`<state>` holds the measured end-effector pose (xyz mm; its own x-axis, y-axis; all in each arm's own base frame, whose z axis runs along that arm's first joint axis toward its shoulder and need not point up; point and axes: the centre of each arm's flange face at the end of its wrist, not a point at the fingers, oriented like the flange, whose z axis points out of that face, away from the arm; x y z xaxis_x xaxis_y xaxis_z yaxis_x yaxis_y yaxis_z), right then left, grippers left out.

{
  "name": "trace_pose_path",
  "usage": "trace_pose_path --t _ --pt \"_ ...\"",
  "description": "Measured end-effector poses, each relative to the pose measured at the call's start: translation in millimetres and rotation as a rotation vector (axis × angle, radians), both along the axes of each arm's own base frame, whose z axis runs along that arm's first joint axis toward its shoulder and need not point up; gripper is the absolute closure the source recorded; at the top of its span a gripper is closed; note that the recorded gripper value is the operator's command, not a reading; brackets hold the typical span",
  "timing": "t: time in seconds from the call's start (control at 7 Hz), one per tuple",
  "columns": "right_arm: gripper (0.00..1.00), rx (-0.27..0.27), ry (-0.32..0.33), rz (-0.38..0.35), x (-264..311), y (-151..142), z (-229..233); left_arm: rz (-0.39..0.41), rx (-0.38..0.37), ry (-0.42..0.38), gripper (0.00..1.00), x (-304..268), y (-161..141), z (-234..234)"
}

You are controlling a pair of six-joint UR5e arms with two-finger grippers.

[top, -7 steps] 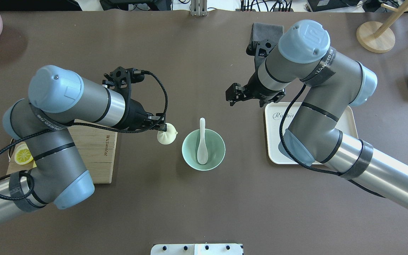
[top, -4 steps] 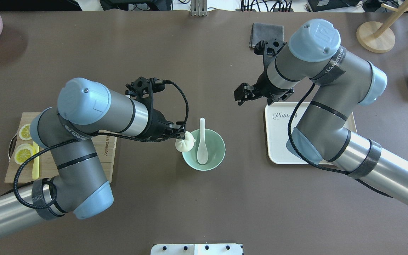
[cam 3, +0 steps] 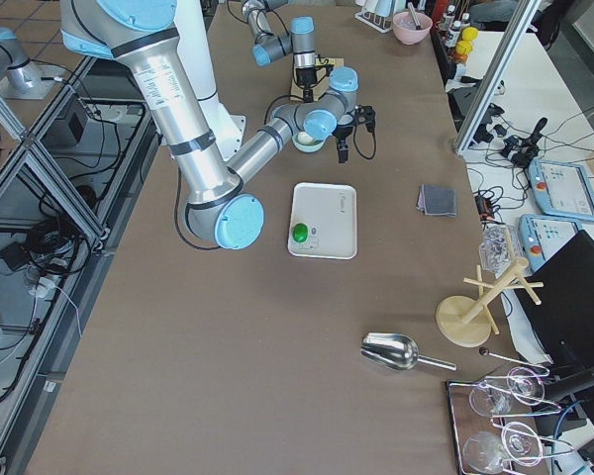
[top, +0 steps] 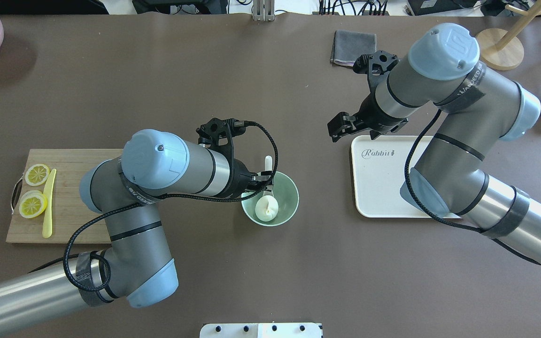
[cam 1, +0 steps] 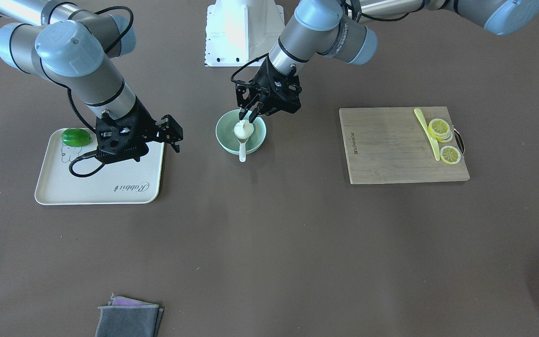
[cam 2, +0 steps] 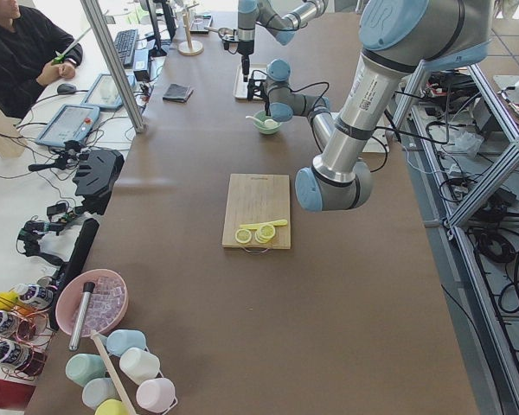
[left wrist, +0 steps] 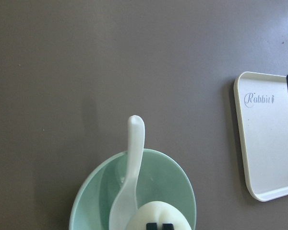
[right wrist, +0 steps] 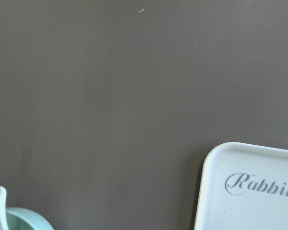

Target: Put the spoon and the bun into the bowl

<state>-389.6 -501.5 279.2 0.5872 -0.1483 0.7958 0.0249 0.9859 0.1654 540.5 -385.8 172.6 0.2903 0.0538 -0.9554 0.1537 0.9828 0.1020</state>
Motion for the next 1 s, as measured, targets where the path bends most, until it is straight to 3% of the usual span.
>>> trace_pose_path --t 0.29,0.57,1.0 --pt "0.0 0.06 0.034 -0.028 42 -21 32 -0.052 0.043 -0.041 0.02 -5 -10 5" --pt "0.0 0.1 0.072 -0.051 124 -45 90 -0.073 0.184 -0.243 0.02 -50 -46 15" --pt "0.0 0.101 0.119 -0.046 255 -47 189 -0.144 0.234 -0.5 0.02 -179 -135 49"
